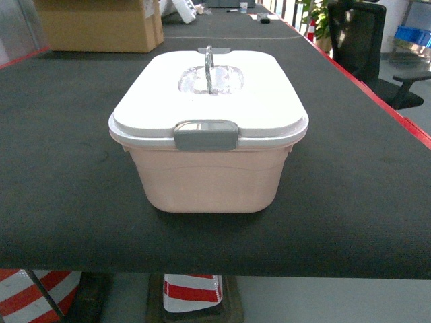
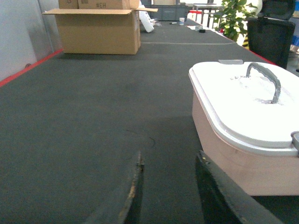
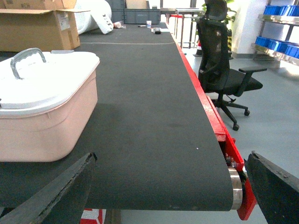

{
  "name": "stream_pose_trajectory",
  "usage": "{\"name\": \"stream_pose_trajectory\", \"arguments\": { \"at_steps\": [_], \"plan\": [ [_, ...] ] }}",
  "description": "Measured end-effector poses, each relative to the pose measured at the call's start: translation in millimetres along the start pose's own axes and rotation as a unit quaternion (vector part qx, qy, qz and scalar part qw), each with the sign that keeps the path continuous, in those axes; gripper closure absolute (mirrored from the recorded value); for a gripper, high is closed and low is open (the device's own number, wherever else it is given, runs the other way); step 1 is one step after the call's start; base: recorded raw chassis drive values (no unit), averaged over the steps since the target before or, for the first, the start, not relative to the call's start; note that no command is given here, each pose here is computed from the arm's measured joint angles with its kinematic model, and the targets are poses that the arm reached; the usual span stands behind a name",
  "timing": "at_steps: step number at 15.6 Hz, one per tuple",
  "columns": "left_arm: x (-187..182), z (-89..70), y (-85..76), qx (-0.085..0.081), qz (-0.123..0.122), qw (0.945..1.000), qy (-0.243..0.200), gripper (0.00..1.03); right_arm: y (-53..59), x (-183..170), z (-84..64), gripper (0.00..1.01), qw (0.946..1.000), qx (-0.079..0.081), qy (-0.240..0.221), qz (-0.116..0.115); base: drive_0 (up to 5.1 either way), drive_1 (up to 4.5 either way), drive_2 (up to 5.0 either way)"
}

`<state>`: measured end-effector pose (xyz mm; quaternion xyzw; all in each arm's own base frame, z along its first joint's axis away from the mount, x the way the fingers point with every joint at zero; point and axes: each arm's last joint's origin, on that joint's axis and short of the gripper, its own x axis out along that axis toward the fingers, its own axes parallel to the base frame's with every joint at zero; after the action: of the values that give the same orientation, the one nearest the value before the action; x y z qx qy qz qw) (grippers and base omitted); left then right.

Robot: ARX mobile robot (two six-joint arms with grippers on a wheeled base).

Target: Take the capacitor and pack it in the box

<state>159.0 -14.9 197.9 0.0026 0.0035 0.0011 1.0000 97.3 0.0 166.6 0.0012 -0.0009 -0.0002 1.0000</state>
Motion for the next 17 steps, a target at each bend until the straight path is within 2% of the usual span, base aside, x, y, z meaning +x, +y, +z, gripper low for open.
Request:
{"name": "stream_pose_trajectory", "arguments": {
  "at_steps": [2, 3, 4, 5, 10, 17],
  "plan": [
    [-10, -8.6, 5.0, 0.0, -0.003, 1.0, 0.001, 0.94, 0.0, 0, 0.0, 0.03, 1.0, 0.0, 0.0, 0.0, 0.0, 0.0, 0.0],
    [-14, -11.4, 13.8, -0.001, 0.0, 1.0, 0.0, 1.01, 0.0, 0, 0.0, 0.03, 1.0, 0.0, 0.0, 0.0, 0.0, 0.0, 0.0],
    [-18, -13.7, 16.5, -0.002, 0.012, 0.9999, 0.0, 1.01, 0.0, 0, 0.0, 0.03, 1.0, 0.0, 0.0, 0.0, 0.0, 0.0, 0.0],
    [-22, -16.5, 15.0, -0.002, -0.001, 1.0, 0.0, 1.01, 0.0, 0, 0.0, 0.03, 1.0, 0.0, 0.0, 0.0, 0.0, 0.0, 0.0],
    [-35, -27.7, 14.6, -0.002, -0.002, 0.9999, -0.01, 1.01, 0.0, 0, 0.0, 0.03, 1.0, 0.0, 0.0, 0.0, 0.0, 0.0, 0.0],
    [-47, -27.2, 14.7, -0.002, -0.002, 0.9999, -0.012, 1.01, 0.0, 0, 0.0, 0.03, 1.0, 0.0, 0.0, 0.0, 0.0, 0.0, 0.0]
  ]
}}
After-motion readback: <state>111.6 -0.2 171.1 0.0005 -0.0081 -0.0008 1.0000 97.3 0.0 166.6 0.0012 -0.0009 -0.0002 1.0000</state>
